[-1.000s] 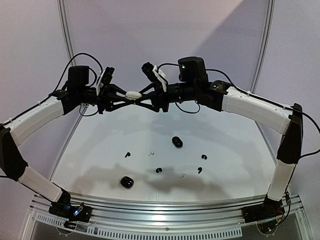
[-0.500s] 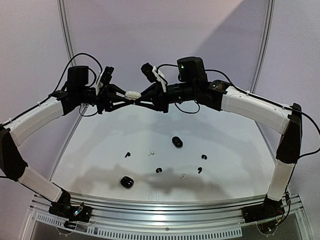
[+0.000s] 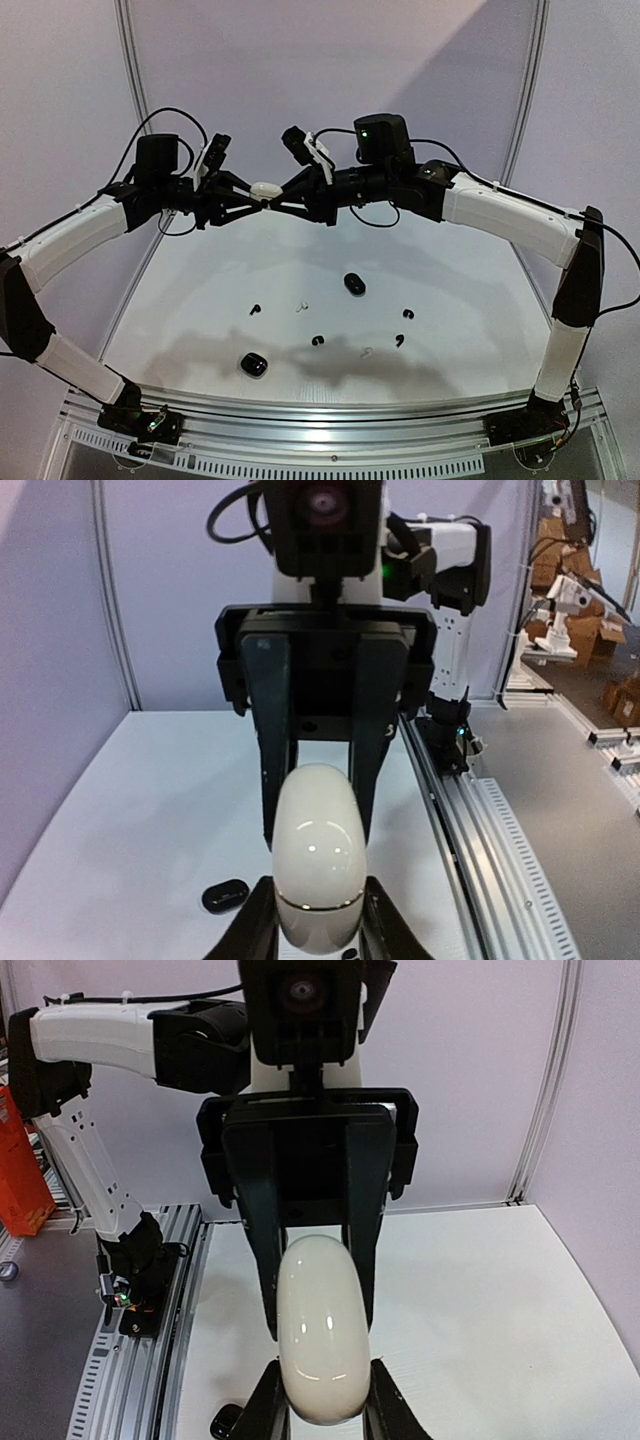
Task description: Insert the wireless bluetooth earbuds into the charging case
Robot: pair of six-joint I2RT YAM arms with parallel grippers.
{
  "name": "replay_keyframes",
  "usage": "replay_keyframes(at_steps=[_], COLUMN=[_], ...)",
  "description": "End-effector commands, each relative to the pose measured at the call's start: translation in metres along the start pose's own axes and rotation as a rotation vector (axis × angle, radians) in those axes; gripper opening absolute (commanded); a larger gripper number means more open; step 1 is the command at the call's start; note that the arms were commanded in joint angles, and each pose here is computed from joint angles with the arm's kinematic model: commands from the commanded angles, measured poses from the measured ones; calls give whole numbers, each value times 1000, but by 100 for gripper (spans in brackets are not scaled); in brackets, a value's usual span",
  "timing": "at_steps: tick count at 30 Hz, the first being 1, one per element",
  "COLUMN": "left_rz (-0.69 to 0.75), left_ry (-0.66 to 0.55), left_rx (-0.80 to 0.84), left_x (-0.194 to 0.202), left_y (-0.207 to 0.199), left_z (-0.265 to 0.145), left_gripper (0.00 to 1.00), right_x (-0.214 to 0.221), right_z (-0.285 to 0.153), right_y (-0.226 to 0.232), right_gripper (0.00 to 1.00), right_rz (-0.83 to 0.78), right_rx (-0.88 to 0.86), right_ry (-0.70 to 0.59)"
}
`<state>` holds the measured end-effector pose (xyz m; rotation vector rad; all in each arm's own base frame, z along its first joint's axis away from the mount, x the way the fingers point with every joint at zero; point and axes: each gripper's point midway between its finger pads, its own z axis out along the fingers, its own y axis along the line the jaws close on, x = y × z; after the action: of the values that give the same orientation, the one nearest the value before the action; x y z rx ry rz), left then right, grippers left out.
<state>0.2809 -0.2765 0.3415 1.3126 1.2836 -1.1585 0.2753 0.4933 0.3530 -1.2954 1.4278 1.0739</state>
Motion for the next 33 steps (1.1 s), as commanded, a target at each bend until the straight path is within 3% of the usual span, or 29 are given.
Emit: replay_keyframes(at_steps=[1,4,7,11,13,24,33], left_rz=[-12,-4,5,23,51,179,380], left_ry=[6,2,-4,0,3,13,89], left_rx=[-7,-3,3,1,-1,19,6], left_x=[3,2,0,3,3,6,25], left_y=[-1,-2,-2,-3,-3,-9,-11], left_z=[-2,-2,-3,-3,-3,-4,-4], left_gripper=[18,2,0,0,0,0,0], right_x=[-18,-18,-14,-14,-16,-7,-11], right_z=[-6,-6,-4,-5,-6,-1,-2], right_y=[2,1,-1,-7,-10,-30,-35], right_gripper=[6,6,9,47,56,57,55], right_rz=[-34,-33,-25,-18,-19,6,10], right_rx=[7,11,19,57,77,168,189], right_ry=[-37,-37,-26,-26,-35,-15,-14])
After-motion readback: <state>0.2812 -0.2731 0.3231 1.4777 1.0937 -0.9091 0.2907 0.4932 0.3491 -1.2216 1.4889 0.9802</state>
